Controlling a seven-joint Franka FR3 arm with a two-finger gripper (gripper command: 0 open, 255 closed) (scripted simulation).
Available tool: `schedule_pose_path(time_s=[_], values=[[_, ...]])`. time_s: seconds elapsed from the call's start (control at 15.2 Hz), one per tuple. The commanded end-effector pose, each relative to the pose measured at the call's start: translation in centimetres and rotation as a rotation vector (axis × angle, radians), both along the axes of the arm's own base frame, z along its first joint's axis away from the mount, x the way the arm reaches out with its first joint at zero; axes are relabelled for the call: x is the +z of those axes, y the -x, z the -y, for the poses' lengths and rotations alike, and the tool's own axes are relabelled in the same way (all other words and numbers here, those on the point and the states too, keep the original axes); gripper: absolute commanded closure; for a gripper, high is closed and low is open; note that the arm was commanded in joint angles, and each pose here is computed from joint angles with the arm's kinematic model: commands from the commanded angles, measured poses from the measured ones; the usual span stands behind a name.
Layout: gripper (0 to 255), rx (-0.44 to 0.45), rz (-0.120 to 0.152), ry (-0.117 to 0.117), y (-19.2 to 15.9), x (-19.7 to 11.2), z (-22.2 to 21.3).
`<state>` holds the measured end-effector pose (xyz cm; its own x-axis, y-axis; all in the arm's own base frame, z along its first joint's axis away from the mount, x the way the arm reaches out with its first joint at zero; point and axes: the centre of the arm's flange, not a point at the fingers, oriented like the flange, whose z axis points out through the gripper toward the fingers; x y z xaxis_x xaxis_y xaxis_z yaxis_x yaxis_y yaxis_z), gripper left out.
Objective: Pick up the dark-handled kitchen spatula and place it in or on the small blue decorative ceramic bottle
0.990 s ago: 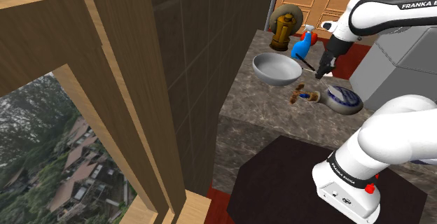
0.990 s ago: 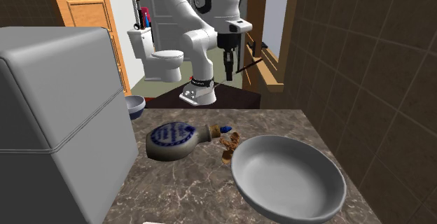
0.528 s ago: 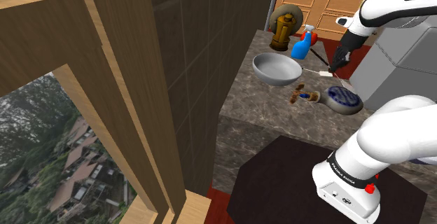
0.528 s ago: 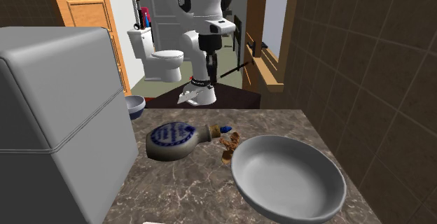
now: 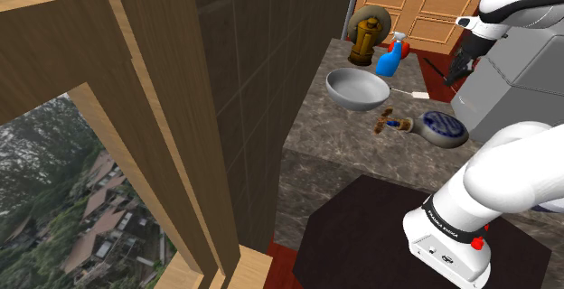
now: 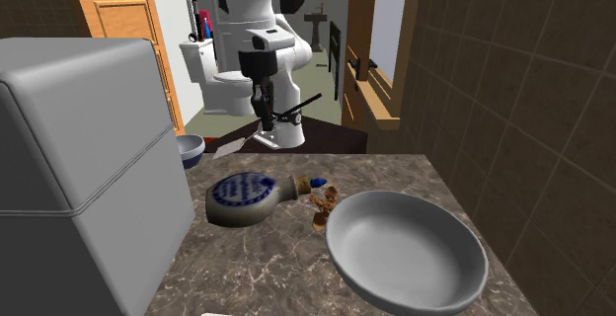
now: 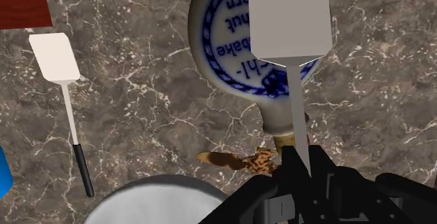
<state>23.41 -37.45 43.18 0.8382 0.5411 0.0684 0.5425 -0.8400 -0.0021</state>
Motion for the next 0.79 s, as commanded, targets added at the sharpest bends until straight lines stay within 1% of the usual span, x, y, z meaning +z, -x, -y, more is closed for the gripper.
schedule_pose_path(time_s=[0.0,0.07,0.73], values=[[255,0.001,-0.001,0.002,0.2,0.2,2.7],[255,0.001,-0.001,0.002,0.4,0.3,3.8],[255,0.001,-0.001,0.002,0.4,-5.0,3.8]])
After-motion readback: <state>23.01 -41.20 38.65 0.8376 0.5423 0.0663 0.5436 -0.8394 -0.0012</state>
